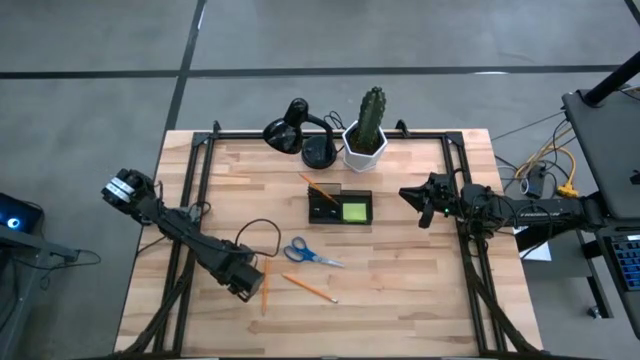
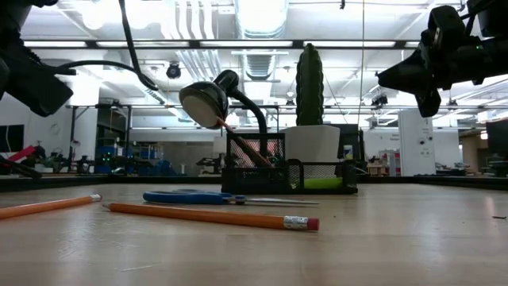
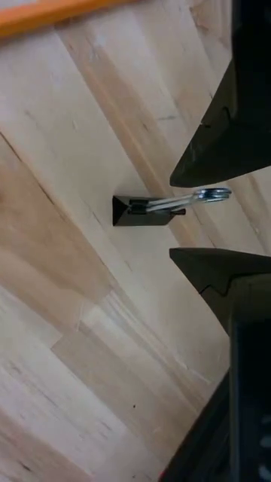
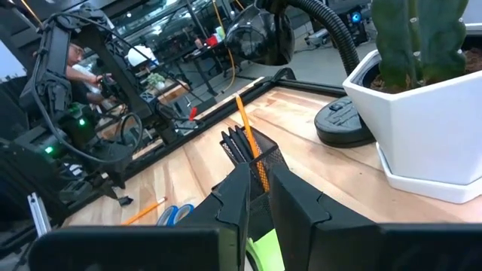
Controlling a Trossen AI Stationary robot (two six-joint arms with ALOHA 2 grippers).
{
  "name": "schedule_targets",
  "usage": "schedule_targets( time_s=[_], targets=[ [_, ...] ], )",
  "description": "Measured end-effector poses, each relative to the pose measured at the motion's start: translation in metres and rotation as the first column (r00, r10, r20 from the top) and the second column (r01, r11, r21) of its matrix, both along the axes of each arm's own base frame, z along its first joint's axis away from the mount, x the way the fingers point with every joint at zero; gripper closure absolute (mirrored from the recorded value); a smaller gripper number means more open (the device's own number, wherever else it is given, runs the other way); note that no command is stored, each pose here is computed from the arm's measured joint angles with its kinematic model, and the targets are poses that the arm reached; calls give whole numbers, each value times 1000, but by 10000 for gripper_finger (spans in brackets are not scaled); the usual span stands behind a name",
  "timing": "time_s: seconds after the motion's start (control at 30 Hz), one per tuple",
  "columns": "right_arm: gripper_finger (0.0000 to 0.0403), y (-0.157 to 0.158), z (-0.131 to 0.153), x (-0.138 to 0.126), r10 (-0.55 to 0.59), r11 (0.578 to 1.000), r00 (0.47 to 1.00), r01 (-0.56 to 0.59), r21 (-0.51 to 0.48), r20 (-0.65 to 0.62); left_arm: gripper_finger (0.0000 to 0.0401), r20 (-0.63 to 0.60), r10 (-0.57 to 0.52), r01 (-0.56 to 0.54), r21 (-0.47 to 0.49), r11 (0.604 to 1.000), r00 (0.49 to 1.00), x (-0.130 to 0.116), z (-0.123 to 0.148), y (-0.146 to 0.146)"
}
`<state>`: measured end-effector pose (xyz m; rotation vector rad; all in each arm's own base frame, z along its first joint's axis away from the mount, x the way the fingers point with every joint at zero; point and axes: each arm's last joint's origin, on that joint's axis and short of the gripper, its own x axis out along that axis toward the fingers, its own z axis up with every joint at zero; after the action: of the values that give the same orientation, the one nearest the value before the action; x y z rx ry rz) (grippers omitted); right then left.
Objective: Pick and place office supplies into organizer
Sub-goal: Put the clip into the mesh desk organizer
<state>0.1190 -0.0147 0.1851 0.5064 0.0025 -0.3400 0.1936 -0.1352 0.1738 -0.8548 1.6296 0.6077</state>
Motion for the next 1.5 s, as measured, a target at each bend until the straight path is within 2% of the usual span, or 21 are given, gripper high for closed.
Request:
schedule_targets(
  time_s=[0.4, 1.37, 1.5],
  targets=[
    [360, 0, 0, 0, 0, 1000, 1000, 0, 0, 0, 276, 38, 2, -1, -22, 1000, 999, 4, 0, -2],
    [360, 0, 0, 0, -1, 1000, 1000, 1, 0, 0, 277, 44, 0, 1, -19, 1000, 999, 4, 0, -2],
    [360, 0, 0, 0, -1, 1000, 1000, 1, 0, 0, 300, 45, -1, 2, -19, 1000, 999, 4, 0, -2]
  ],
)
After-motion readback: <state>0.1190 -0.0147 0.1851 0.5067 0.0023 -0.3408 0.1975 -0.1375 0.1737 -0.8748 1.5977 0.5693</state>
